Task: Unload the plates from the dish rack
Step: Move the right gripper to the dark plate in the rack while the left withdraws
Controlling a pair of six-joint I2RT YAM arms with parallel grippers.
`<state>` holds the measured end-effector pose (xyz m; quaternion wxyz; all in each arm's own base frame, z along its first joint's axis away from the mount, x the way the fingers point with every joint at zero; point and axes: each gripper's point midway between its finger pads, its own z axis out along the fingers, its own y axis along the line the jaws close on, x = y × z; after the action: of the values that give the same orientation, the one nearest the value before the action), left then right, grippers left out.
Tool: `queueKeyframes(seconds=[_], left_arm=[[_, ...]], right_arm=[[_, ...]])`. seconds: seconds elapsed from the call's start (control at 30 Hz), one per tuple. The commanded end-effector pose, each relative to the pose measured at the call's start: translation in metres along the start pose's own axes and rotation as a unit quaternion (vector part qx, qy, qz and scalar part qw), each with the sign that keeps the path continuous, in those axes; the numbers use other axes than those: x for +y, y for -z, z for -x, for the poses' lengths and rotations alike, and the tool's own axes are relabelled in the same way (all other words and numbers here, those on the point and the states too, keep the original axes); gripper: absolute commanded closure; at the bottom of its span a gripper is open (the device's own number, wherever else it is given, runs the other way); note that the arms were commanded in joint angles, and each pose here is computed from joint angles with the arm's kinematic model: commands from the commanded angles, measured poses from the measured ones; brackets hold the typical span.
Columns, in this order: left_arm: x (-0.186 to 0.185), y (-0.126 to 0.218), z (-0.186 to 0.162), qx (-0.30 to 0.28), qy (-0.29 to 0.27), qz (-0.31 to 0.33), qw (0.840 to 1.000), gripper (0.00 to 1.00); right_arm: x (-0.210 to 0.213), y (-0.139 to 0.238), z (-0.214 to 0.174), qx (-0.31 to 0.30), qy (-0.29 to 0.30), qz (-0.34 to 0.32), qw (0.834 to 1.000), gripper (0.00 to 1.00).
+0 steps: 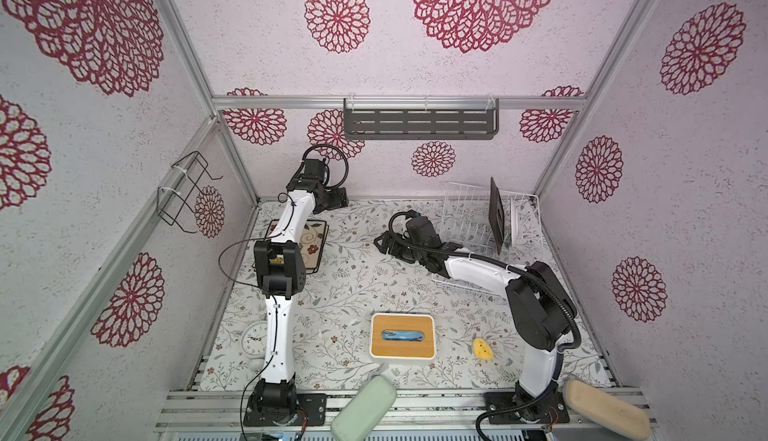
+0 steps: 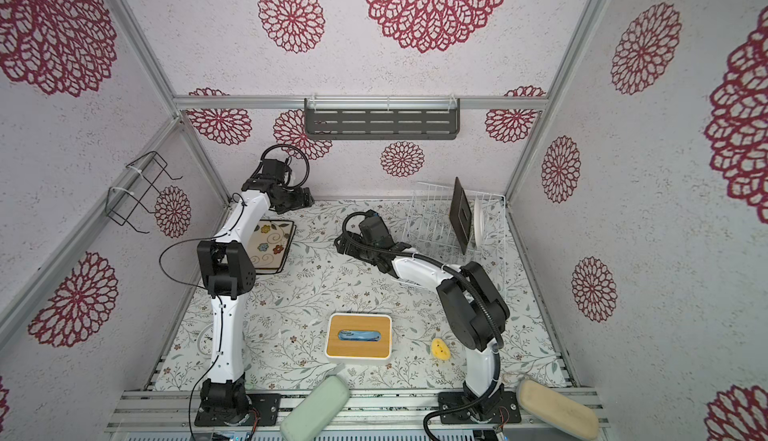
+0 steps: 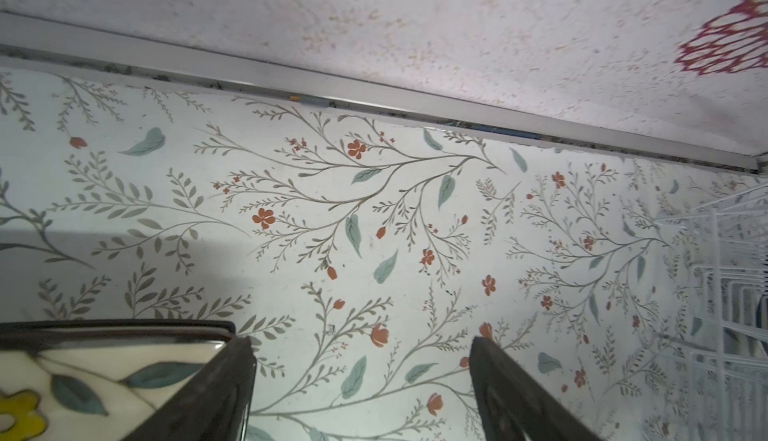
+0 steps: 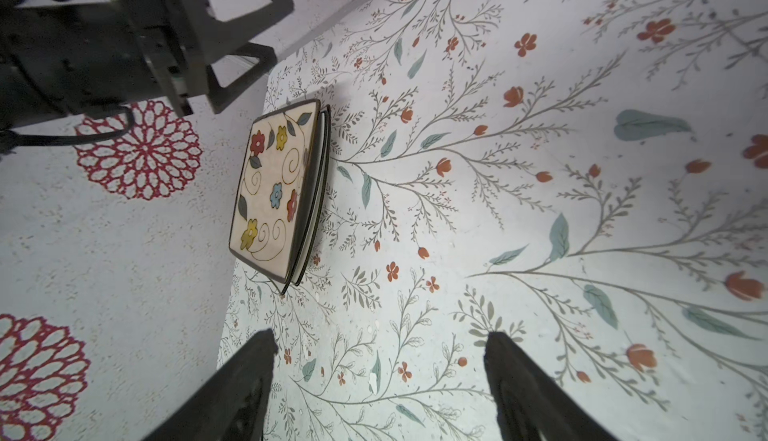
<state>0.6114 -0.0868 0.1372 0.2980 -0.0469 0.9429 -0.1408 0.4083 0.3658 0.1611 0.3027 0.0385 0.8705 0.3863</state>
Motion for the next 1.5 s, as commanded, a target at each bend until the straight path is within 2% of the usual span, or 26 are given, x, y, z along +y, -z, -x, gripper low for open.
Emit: queueKeyframes(seconds=[0.0, 0.1, 0.23, 0.37, 0.53, 0.8, 1.03, 1.2, 1.33, 1.47], left_arm=[[-0.001, 0.002, -0.015, 0.027, 0.004, 0.008, 1.000, 0.14], [-0.010, -0.009, -0.031, 0.053, 0.005, 0.000, 0.999, 0.13], [-0.010, -0.023, -0.052, 0.088, -0.006, 0.022, 0.996, 0.13], [-0.003, -0.037, -0.067, 0.107, -0.024, 0.058, 0.992, 0.13], [-0.004, -0.049, -0.079, 0.123, -0.034, 0.064, 0.990, 0.13], [0.012, -0.058, -0.078, 0.104, -0.070, 0.141, 0.982, 0.12], [0.030, -0.063, -0.072, 0.090, -0.068, 0.184, 0.976, 0.10], [0.032, -0.065, -0.067, 0.084, -0.070, 0.181, 0.977, 0.09], [0.006, -0.054, -0.062, 0.078, -0.085, 0.140, 0.983, 0.11], [-0.028, -0.022, -0.048, 0.036, -0.083, 0.095, 0.991, 0.11]], right_arm=[[0.019, 0.032, 0.029, -0.048, 0.012, 0.014, 0.999, 0.18], [0.014, 0.036, 0.030, -0.050, 0.012, 0.009, 0.999, 0.18], [0.011, 0.041, 0.030, -0.054, 0.010, 0.005, 0.998, 0.17], [0.006, 0.042, 0.030, -0.054, 0.008, 0.002, 0.999, 0.17], [0.006, 0.041, 0.031, -0.054, 0.007, 0.004, 0.999, 0.17], [0.006, 0.040, 0.031, -0.054, 0.006, 0.004, 0.999, 0.17], [0.006, 0.041, 0.031, -0.054, 0.007, 0.004, 0.999, 0.17], [0.007, 0.042, 0.031, -0.054, 0.008, 0.005, 0.998, 0.17], [0.007, 0.041, 0.031, -0.054, 0.007, 0.006, 0.998, 0.17], [0.009, 0.042, 0.035, -0.057, 0.013, 0.003, 0.998, 0.17]])
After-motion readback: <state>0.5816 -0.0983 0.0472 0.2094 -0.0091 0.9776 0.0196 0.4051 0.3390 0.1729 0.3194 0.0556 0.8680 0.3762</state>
